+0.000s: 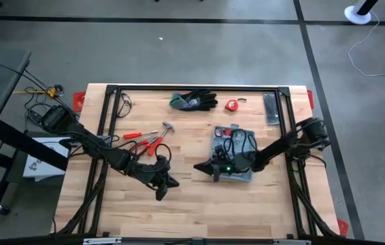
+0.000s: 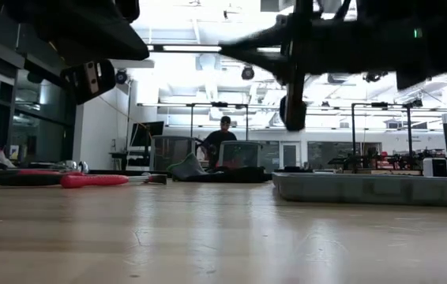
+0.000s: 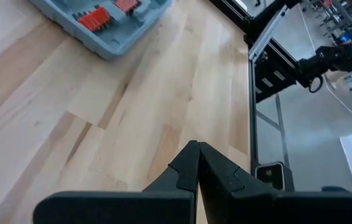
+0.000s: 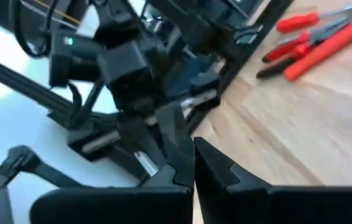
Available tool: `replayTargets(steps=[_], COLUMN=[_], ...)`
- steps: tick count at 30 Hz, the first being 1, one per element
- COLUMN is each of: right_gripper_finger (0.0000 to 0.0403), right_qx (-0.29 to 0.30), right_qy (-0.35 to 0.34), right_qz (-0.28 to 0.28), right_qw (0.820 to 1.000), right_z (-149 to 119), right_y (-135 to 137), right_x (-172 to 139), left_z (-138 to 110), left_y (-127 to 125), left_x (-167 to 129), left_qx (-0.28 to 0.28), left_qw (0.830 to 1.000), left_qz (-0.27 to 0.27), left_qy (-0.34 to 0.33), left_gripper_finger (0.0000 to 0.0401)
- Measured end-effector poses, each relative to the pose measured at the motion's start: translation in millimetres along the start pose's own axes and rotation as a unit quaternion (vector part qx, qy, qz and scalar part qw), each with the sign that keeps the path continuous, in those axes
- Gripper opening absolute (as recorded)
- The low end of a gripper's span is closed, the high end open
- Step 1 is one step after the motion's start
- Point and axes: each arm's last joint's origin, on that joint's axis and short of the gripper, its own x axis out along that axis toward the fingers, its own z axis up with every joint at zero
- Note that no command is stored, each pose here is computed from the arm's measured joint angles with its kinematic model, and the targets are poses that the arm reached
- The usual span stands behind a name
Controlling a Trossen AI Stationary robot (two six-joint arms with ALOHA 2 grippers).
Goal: Prefit tool cases
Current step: Put the screwdriver bit set into the gray tool case
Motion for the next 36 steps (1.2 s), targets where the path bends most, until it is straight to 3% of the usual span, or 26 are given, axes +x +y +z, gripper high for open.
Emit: replayTargets(steps=[4, 11, 16, 21, 25, 30, 33, 36], right_gripper_finger=[0.0, 0.0, 0.0, 0.0, 0.0, 0.0, 0.0, 0.0], right_qx=[-0.008, 0.002, 0.014, 0.021, 0.01, 0.035, 0.057, 0.05], right_qy=[0.037, 0.049, 0.035, 0.044, 0.016, 0.055, 0.064, 0.046], right_qz=[-0.055, -0.067, -0.028, -0.048, -0.016, -0.084, -0.038, -0.029], right_qw=[0.998, 0.997, 0.999, 0.998, 1.0, 0.994, 0.996, 0.997], right_z=[0, -6, -9, -14, -6, -12, -14, -12], right_y=[-4, -18, -24, -34, -31, -56, -58, -52], right_x=[-4, 0, 5, 6, 9, 10, 13, 11], left_z=[1, 3, 3, 2, 2, 1, 0, -1], left_y=[1, 3, 3, 2, 2, 3, 5, 5], left_x=[0, 1, 1, 0, 0, 0, 0, 0], left_qx=[0.0, 0.002, -0.001, 0.0, 0.0, 0.001, 0.004, 0.005], left_qw=[1.0, 1.0, 1.0, 1.0, 1.0, 1.0, 1.0, 1.0], left_qz=[0.011, 0.019, 0.019, 0.016, 0.015, 0.021, 0.028, 0.03], left_qy=[-0.015, -0.023, -0.022, -0.018, -0.017, -0.012, -0.005, -0.002], left_gripper_finger=[0.0, 0.0, 0.0, 0.0, 0.0, 0.0, 0.0, 0.0])
